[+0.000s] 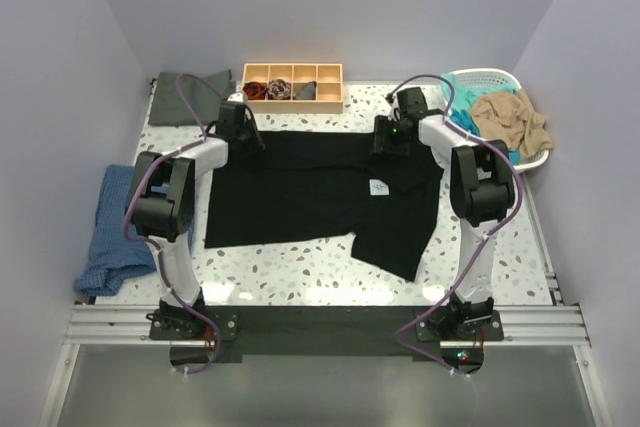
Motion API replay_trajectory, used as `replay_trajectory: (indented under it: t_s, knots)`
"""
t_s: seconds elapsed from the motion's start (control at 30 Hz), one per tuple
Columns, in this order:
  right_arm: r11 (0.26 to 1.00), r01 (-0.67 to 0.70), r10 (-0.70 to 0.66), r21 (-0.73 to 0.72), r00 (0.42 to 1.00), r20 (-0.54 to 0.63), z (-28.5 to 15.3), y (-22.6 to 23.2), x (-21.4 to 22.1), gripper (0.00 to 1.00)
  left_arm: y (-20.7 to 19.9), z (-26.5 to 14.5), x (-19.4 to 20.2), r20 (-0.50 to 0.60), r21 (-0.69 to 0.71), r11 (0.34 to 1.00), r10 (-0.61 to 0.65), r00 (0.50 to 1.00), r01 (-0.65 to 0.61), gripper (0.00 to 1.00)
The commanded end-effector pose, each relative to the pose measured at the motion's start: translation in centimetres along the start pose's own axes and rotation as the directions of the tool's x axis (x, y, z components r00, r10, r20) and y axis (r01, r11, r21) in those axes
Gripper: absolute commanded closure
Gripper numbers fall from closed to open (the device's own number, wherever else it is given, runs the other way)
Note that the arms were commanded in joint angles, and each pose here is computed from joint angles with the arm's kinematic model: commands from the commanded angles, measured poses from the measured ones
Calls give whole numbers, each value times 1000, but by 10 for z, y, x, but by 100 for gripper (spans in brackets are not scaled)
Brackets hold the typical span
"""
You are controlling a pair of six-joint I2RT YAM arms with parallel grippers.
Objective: Fold and stack the t-shirts
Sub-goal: Fold the tshirt
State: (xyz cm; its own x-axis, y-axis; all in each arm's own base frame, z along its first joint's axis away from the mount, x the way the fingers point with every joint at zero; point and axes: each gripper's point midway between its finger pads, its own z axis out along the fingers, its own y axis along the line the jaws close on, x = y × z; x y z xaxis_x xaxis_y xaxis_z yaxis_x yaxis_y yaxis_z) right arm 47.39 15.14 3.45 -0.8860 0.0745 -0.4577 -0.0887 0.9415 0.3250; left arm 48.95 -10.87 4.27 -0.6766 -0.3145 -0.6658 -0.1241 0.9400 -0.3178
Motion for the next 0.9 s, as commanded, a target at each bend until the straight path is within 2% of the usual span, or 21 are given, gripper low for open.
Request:
replay_trajectory:
  t_s: [0.0,0.5,0.73,0.8,0.87]
  knots:
    - [997,48,-49,-55,999,-21,-27,21,9,45,-17,-19,-13,26,44,998,35,999,-36,69]
    - [989,109,-120,-99,987,-107,-73,56,73,48,-19,-29,-7,17,40,998,39,999,-40,69]
    - [986,93,-118,-139,975,-186,-75,68,109,49,-18,-28,-4,6,40,998,38,999,-38,69]
    - [988,110,-126,-107,980,-155,-76,63,106,52,-18,-29,-3,5,38,999,36,999,-36,69]
    - [989,121,-125,-85,991,-48,-87,63,90,45,-19,-29,-4,12,41,998,37,999,-37,69]
